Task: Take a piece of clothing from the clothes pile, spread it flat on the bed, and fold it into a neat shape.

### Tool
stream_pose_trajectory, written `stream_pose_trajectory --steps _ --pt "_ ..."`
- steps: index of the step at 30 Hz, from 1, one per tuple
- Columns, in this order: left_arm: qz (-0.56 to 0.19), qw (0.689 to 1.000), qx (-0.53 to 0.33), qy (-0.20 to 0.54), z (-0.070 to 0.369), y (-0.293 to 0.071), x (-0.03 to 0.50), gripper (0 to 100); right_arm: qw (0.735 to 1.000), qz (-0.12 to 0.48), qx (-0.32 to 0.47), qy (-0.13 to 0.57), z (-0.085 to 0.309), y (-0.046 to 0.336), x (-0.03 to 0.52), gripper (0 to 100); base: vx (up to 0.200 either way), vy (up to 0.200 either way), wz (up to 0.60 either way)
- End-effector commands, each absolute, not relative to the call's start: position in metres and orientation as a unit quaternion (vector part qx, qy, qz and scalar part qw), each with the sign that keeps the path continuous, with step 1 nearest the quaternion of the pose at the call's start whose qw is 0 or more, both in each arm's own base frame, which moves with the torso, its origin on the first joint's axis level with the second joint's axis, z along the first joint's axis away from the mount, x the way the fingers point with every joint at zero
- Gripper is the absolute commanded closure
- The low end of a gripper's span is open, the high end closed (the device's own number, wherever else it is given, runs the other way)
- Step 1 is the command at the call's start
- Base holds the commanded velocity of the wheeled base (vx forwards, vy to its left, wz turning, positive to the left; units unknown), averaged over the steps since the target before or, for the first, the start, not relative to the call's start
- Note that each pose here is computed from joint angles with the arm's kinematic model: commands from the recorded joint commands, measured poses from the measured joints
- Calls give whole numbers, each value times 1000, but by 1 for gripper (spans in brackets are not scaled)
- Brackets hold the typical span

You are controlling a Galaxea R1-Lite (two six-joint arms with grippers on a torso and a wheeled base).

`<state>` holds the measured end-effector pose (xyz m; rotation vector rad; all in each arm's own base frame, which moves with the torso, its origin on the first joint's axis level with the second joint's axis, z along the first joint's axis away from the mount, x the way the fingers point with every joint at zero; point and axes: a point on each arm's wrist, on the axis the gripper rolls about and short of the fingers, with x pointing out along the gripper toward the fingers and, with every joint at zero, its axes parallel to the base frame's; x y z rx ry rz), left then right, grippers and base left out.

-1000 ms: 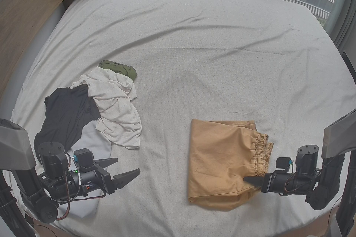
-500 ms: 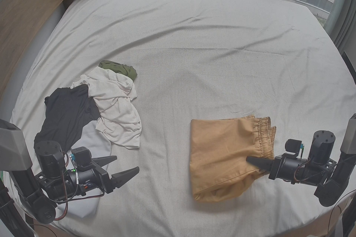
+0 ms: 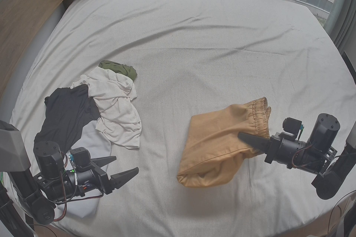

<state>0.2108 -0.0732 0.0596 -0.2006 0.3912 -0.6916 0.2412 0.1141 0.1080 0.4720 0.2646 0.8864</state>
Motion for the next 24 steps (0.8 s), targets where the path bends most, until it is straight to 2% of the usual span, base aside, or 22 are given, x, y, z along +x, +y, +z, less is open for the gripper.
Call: stream_pose_trajectory --steps 1,24 --pt "-338 916 -98 193 58 -75 211 0 868 432 224 100 119 117 247 100 0 0 0" --pt "-338 914 -100 200 56 -75 211 0 861 433 255 70 183 139 311 100 0 0 0"
